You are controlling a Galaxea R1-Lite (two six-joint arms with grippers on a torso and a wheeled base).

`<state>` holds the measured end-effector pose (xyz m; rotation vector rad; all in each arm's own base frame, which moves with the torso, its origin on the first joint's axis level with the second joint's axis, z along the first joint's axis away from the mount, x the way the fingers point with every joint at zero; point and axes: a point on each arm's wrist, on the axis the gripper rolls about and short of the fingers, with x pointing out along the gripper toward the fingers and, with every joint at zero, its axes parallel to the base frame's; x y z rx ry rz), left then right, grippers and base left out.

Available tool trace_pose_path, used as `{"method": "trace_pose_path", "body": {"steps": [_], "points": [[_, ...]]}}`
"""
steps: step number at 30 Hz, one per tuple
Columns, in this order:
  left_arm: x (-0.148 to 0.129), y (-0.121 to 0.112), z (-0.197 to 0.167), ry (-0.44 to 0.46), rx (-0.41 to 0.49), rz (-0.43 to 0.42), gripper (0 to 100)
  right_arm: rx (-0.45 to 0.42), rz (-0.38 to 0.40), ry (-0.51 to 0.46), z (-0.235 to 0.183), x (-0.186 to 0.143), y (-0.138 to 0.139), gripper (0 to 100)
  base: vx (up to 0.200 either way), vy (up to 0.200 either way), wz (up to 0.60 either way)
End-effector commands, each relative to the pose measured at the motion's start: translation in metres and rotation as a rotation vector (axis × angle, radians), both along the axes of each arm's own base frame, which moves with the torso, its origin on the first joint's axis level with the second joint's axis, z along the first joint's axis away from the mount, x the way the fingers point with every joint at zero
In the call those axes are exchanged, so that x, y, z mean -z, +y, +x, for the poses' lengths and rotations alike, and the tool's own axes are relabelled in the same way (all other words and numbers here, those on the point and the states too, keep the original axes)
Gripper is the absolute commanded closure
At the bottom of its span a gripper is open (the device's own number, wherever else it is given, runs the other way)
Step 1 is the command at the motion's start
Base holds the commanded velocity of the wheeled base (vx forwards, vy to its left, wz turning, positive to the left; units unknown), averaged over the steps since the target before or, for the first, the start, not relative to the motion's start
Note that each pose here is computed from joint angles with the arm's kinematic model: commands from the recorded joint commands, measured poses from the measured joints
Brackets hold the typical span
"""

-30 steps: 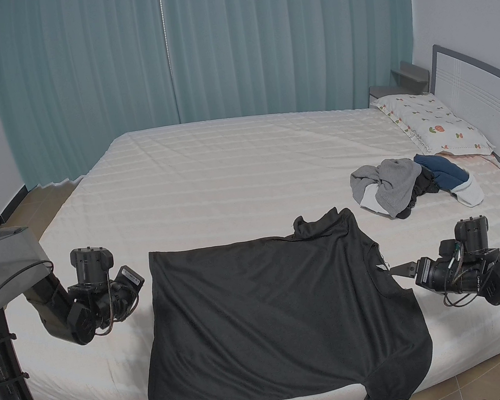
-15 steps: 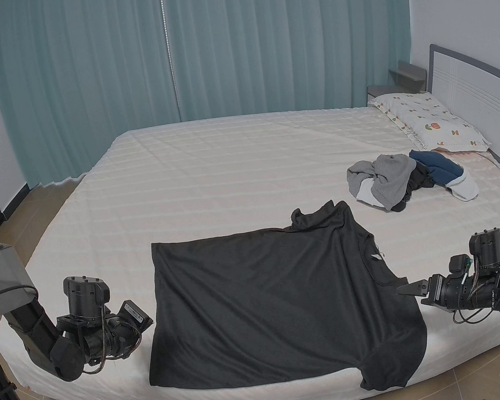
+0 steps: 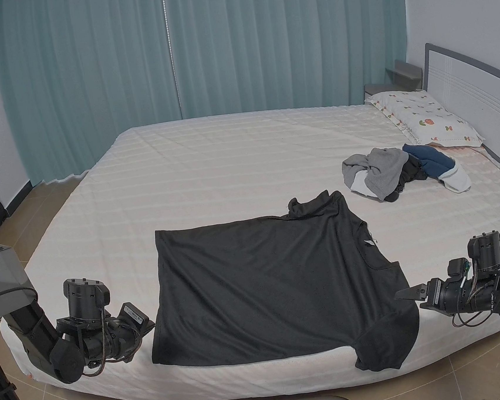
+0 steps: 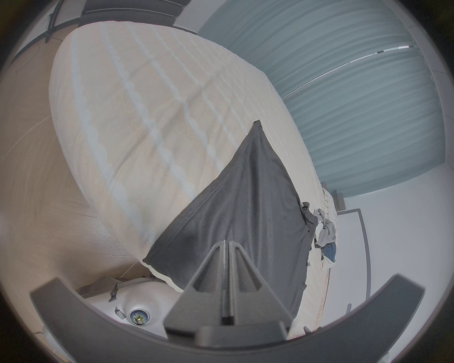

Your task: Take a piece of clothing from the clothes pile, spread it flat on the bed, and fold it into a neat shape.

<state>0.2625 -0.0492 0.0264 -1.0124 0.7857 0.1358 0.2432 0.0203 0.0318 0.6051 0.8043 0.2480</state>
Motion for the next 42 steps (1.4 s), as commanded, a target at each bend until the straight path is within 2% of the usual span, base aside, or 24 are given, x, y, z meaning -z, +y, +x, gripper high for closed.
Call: {"method": "trace_pose_path", "body": {"steps": [1,10,23,24,28,34,42], "points": [[0.0,-0.002,0.0,0.0,0.006,-0.005,100,-0.014,-0.002,0.021,-0.001,0.005,0.004,0,0.0,-0.2,0.0],[0.002,-0.003,-0.001,0.01,0.011,0.0,100,-0.034,-0.004,0.036,-0.003,0.008,0.009,0,0.0,-0.2,0.0],[0.005,-0.001,-0.007,0.028,0.013,0.013,100,-0.041,-0.006,0.05,-0.002,0.016,0.01,0,0.0,0.0,0.0],[0.005,-0.001,-0.009,0.031,0.014,0.012,0,-0.042,-0.006,0.05,-0.002,0.017,0.011,0,0.0,0.0,0.0],[0.005,0.001,-0.012,0.038,0.013,0.029,0,-0.057,-0.011,0.051,-0.003,0.025,0.016,0,0.0,0.0,0.0],[0.013,0.019,-0.037,0.065,0.136,0.201,0,-0.058,-0.005,0.034,-0.004,0.036,0.017,0,0.0,0.0,0.0],[0.027,0.022,-0.044,0.12,0.169,0.256,0,-0.055,-0.003,0.02,-0.005,0.041,0.017,0,0.0,0.0,0.0]]}}
